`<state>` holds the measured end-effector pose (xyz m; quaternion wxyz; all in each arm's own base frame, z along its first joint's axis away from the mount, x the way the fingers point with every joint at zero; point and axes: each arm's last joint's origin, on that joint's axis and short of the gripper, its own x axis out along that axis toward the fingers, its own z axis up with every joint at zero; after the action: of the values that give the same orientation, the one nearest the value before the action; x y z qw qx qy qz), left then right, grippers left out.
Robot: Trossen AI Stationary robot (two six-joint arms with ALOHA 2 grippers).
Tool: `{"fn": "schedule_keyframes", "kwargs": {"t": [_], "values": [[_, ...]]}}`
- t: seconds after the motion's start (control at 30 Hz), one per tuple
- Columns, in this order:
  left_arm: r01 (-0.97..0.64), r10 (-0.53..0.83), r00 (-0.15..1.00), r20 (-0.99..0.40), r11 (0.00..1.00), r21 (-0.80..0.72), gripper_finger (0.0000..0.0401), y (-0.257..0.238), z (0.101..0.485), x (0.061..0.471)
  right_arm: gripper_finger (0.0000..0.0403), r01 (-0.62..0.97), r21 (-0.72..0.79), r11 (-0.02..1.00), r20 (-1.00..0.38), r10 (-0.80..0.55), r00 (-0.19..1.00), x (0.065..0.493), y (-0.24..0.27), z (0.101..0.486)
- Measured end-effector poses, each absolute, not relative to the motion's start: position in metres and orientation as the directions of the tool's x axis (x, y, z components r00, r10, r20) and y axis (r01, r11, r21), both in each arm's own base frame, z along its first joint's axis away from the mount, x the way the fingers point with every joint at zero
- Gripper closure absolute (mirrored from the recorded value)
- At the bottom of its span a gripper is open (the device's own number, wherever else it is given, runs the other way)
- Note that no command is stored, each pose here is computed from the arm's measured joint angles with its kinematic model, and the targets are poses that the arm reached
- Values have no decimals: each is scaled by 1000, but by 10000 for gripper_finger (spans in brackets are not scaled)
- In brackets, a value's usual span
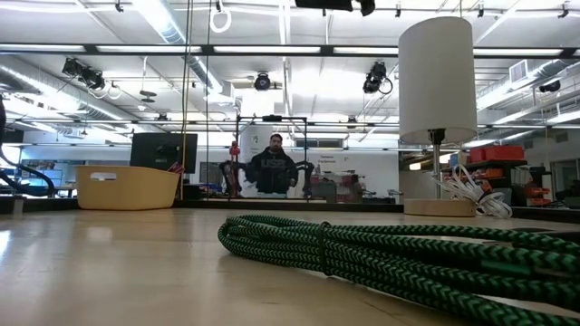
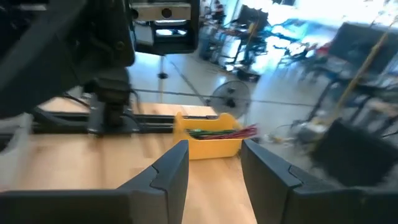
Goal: Pick & Place USB Port
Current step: Put the black charger cable into the gray bin
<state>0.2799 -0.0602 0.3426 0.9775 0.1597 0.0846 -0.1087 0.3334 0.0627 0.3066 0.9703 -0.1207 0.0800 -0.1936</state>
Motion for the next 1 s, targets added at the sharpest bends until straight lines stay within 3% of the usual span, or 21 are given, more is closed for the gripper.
{"fn": "schedule_keyframes", "kwargs": {"t": [0.27,0.53,0.73,1.0], "values": [[216,-159,966,-202,929,300,266,-59,342,280,254,113,-5,994,-273,-110,956,330,80,291],[185,-126,971,-202,933,309,266,-59,342,280,254,-23,331,943,-513,201,834,312,111,269],[188,-124,972,-202,922,337,266,-59,342,280,254,178,500,848,-738,309,600,285,131,248],[188,-124,972,-201,922,339,266,-59,342,280,254,542,273,795,-958,175,225,235,145,226]]}}
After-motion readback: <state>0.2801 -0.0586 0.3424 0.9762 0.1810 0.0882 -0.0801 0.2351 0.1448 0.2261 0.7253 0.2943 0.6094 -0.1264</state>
